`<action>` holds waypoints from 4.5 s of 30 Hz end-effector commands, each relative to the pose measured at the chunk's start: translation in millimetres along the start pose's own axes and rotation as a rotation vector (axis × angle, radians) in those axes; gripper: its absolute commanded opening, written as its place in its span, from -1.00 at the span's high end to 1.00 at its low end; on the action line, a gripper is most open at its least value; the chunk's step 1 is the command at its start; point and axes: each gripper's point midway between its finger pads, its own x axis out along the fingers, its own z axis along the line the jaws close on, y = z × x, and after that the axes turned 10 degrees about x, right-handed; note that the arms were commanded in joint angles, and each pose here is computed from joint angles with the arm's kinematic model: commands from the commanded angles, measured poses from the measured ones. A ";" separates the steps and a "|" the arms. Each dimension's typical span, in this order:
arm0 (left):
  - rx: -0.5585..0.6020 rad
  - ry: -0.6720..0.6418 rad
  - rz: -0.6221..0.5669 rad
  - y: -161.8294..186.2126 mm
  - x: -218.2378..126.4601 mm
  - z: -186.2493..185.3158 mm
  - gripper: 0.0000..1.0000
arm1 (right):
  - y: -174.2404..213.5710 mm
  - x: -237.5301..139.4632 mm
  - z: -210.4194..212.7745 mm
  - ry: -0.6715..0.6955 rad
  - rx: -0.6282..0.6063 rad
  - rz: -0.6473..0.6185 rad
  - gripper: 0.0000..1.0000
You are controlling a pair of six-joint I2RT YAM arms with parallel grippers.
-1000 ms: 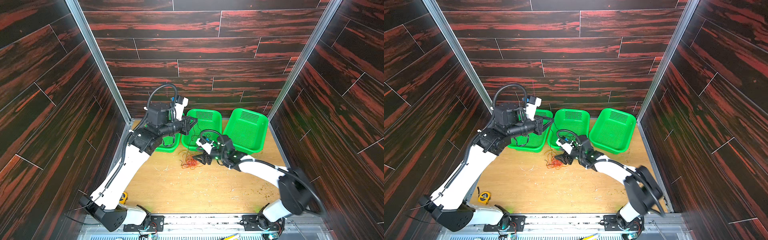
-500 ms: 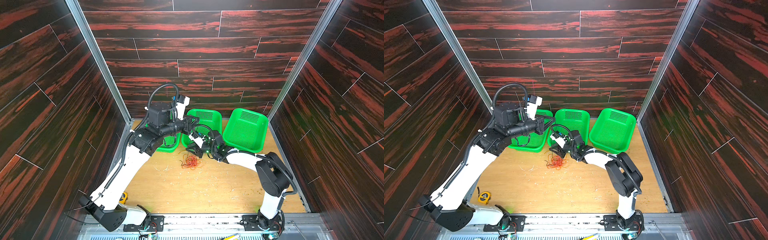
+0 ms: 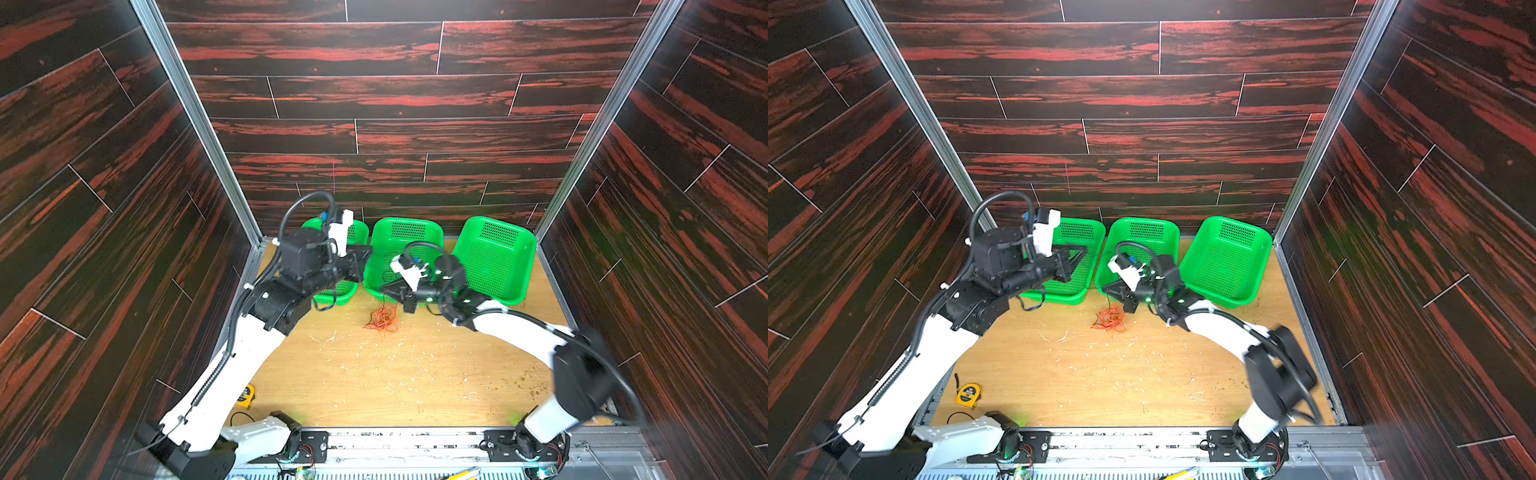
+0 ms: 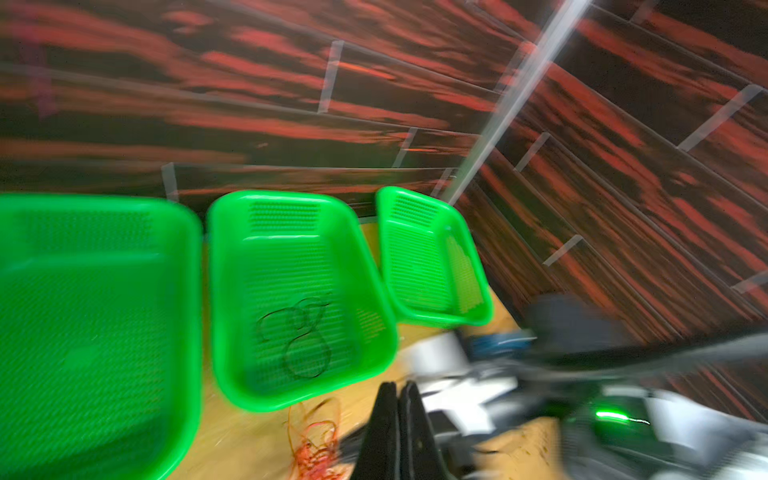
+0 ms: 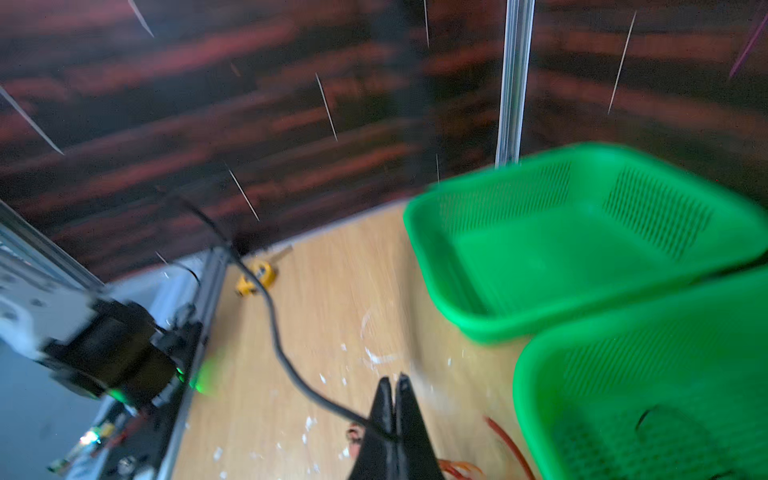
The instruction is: Untangle the cables
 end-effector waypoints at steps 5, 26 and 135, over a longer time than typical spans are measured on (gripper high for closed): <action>-0.040 0.055 0.004 24.0 14.9 4.9 0.86 | -26.9 -25.9 26.7 -0.040 0.014 -0.026 1.00; 0.052 0.335 0.063 96.8 31.2 -29.9 -0.15 | -26.0 -44.0 13.5 -0.100 0.159 0.018 1.00; 0.203 0.122 0.056 197.4 121.2 2.4 -0.88 | 50.1 -78.0 -21.3 0.231 0.267 0.277 1.00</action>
